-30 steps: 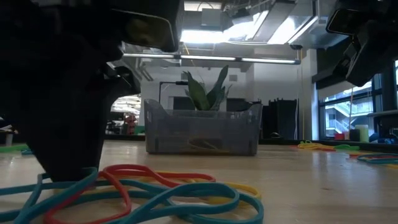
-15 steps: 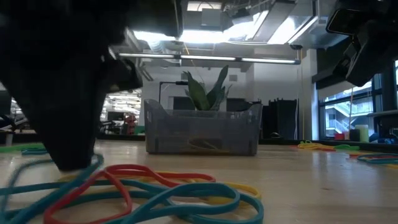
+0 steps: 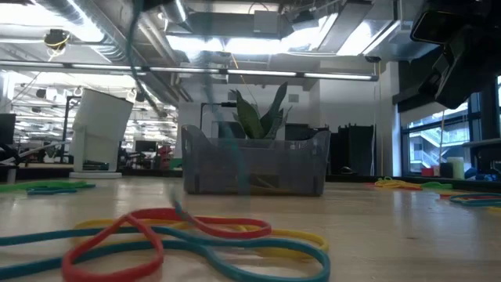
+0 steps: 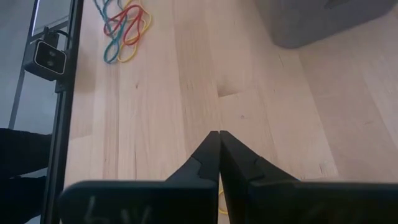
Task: Pick and place rubber bands into bin
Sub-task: Put the blue rubber band into the black bin
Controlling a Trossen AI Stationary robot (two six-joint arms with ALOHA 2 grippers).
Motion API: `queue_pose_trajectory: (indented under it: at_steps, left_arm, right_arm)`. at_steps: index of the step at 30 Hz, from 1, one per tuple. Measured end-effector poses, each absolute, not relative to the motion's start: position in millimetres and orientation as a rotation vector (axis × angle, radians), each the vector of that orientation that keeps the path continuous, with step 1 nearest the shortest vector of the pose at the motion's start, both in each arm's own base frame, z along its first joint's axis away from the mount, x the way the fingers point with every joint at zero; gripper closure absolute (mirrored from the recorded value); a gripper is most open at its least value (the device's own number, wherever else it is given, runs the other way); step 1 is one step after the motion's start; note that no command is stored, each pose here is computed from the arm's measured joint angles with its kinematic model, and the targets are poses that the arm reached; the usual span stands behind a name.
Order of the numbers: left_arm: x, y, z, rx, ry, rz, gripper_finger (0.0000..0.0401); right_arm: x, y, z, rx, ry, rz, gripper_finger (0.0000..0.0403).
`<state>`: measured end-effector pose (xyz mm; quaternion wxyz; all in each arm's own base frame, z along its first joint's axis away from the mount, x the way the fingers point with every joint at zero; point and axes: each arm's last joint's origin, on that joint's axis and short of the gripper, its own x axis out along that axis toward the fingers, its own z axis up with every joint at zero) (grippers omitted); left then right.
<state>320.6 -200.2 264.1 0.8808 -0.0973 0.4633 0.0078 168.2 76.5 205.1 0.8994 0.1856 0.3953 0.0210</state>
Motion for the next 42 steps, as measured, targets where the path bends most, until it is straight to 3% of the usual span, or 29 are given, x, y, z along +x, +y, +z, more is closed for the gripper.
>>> queue_pose_trajectory:
  at_steps: [12, 20, 31, 42]
  left_arm:
    - [302.6, -151.3, 330.7, -0.097, 0.691, 0.187, 0.0399]
    - [313.9, -80.5, 350.0, 0.092, 0.685, 0.232, 0.0399]
    - [336.2, 12.9, 333.0, 0.183, 0.814, 0.194, 0.0399]
    - [361.0, 38.8, 264.5, 0.133, 0.998, 0.06, 0.0399]
  right_arm:
    - [169.0, 75.1, 205.5, 0.368, 0.79, -0.003, 0.0395]
    - [169.4, 75.0, 205.9, 0.372, 0.783, -0.009, 0.0395]
    - [170.1, 72.8, 206.3, 0.462, 0.743, -0.124, 0.0395]
    - [170.7, 72.3, 206.8, 0.471, 0.725, -0.148, 0.0395]
